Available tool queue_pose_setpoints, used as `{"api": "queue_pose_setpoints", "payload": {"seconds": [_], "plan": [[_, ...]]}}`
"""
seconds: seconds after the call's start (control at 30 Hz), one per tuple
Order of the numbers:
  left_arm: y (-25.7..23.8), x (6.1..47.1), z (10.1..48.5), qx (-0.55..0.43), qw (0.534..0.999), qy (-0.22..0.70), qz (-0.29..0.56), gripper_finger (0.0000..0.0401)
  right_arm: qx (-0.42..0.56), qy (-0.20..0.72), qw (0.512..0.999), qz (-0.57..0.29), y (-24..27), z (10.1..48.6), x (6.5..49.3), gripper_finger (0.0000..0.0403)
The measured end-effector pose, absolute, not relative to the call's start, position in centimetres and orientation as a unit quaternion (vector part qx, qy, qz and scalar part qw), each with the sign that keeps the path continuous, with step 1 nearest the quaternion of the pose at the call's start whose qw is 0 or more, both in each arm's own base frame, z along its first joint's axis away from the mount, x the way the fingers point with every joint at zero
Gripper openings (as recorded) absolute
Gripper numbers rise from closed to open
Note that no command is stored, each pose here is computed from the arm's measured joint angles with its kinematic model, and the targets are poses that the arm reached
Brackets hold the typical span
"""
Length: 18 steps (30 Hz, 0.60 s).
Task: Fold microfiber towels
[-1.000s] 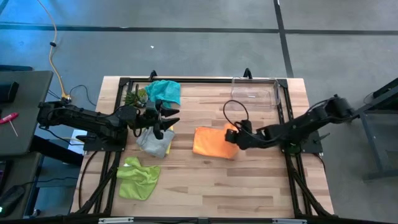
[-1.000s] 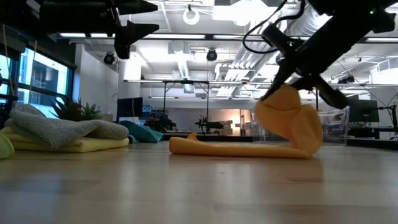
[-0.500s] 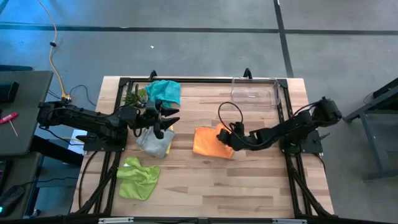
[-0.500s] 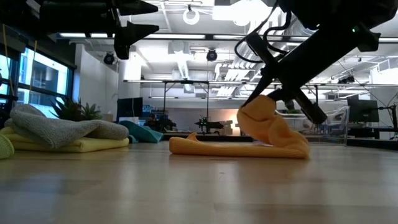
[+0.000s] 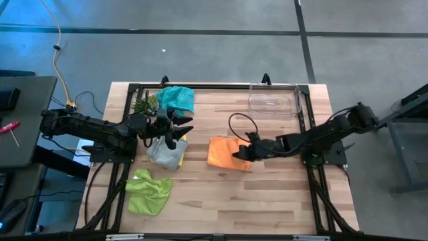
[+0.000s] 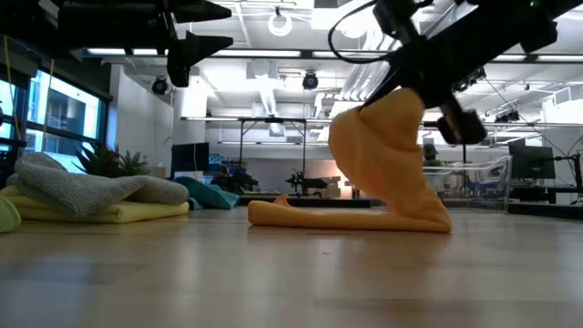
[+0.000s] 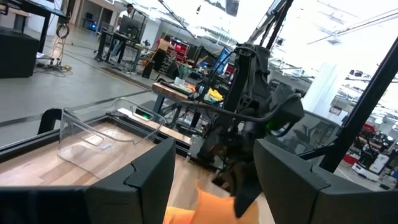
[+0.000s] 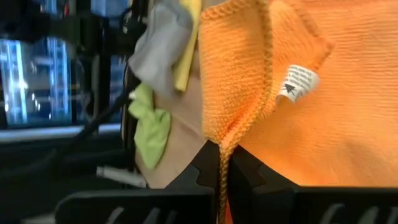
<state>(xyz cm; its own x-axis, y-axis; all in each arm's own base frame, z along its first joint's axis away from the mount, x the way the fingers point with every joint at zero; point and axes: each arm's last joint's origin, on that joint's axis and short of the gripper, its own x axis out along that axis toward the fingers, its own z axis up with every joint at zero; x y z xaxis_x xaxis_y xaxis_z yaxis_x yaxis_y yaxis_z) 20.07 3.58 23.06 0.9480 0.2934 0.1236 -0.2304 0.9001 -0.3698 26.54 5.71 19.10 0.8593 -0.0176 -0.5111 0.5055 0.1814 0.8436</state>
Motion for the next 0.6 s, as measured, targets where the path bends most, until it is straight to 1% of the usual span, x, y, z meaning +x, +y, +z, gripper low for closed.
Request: {"api": "queue_pose_setpoints", "payload": {"seconds": [0.13, 0.33, 0.5, 0.6], "plan": [[3.6, 20.1, 23.1, -0.178, 0.971, -0.088, 0.135, 0.0209, 0.614, 0.214, 0.739, -0.176, 5.7, 19.4, 26.0, 0.0], [3.6, 20.1, 23.1, -0.178, 0.971, -0.088, 0.135, 0.0209, 0.62, 0.185, 0.733, -0.211, 5.0, 19.1, 26.2, 0.0], [3.6, 20.1, 23.1, -0.178, 0.971, -0.088, 0.135, 0.0209, 0.635, 0.161, 0.73, -0.195, 4.8, 18.8, 27.3, 0.0], [3.6, 20.1, 23.1, -0.178, 0.971, -0.089, 0.135, 0.0209, 0.642, 0.163, 0.726, -0.184, 4.9, 18.2, 27.9, 0.0]]}}
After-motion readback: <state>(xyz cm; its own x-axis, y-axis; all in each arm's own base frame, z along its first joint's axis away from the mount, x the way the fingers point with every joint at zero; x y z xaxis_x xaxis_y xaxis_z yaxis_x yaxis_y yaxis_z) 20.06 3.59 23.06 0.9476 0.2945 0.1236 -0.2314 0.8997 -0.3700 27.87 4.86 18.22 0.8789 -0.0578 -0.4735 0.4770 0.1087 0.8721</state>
